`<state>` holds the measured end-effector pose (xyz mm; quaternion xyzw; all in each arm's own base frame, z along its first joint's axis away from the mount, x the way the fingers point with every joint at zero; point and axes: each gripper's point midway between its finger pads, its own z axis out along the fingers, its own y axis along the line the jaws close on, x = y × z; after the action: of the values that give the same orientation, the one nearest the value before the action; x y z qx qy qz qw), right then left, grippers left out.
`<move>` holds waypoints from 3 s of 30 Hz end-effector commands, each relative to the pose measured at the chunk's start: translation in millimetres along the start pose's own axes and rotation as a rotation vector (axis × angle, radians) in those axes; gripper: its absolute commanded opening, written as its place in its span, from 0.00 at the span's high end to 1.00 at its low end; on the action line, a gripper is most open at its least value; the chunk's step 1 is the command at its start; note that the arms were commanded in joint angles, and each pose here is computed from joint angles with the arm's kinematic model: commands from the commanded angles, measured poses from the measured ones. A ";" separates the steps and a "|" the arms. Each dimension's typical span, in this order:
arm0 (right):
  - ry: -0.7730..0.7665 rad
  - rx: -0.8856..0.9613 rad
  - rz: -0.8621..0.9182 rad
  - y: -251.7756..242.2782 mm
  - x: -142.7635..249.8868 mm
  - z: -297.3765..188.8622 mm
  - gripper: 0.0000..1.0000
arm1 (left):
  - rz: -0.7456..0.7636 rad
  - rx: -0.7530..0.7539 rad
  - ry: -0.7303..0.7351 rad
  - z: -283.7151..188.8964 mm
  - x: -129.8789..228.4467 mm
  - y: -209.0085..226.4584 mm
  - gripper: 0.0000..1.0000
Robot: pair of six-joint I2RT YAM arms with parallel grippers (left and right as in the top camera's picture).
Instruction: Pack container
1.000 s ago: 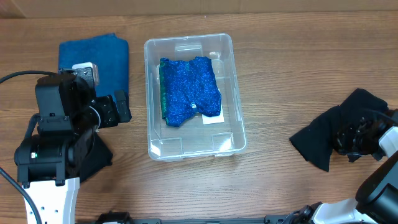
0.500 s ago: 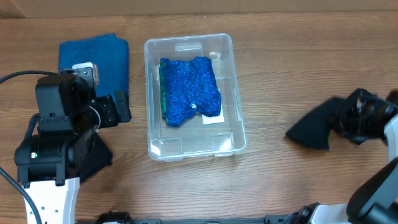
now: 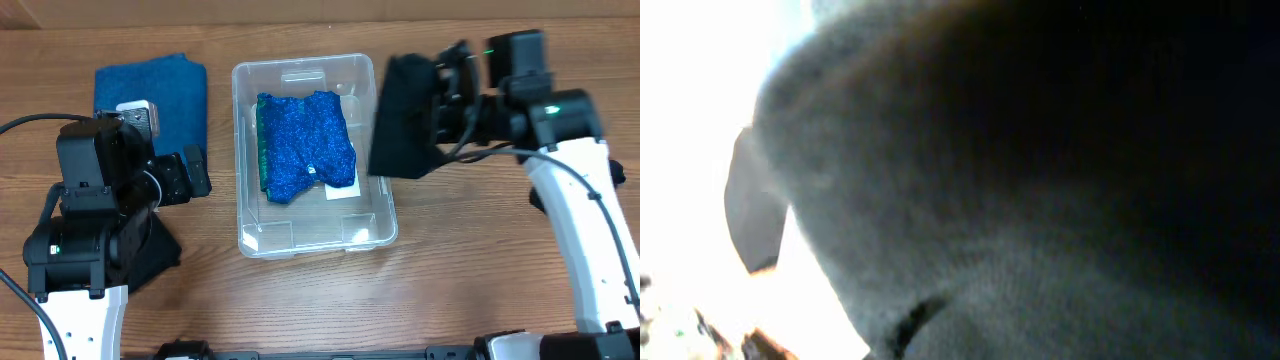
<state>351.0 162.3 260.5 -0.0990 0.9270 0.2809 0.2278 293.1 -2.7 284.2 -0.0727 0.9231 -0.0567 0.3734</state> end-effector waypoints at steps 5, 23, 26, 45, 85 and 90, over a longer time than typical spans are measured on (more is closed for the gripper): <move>0.222 -0.054 -0.243 73.4 50.9 76.0 0.96 | 0.021 -0.003 -0.023 -4.2 -7.6 -0.6 0.00; 0.620 -0.379 -1.320 64.7 156.4 117.4 0.96 | 0.021 -0.003 -0.022 -4.2 -7.5 -0.6 0.00; 0.605 -0.378 -1.334 63.7 158.4 127.6 0.96 | 0.021 -0.002 -0.023 -4.2 -7.6 -0.7 0.00; 0.466 0.183 -1.025 17.5 84.0 188.7 0.00 | 0.021 -0.003 -0.019 -4.2 -6.8 -0.6 0.00; -0.092 0.617 1.005 -423.8 132.6 -117.0 0.00 | 0.020 -0.005 -0.007 -4.1 -3.7 -0.1 0.00; -0.016 0.612 1.049 -441.4 153.9 -93.1 0.00 | 0.020 -0.005 -0.003 -4.1 -2.9 0.0 0.00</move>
<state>322.5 -259.2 64.4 0.4421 0.8875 0.0787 0.1031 291.4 -2.8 282.7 -0.0730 0.9248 -0.0565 0.3692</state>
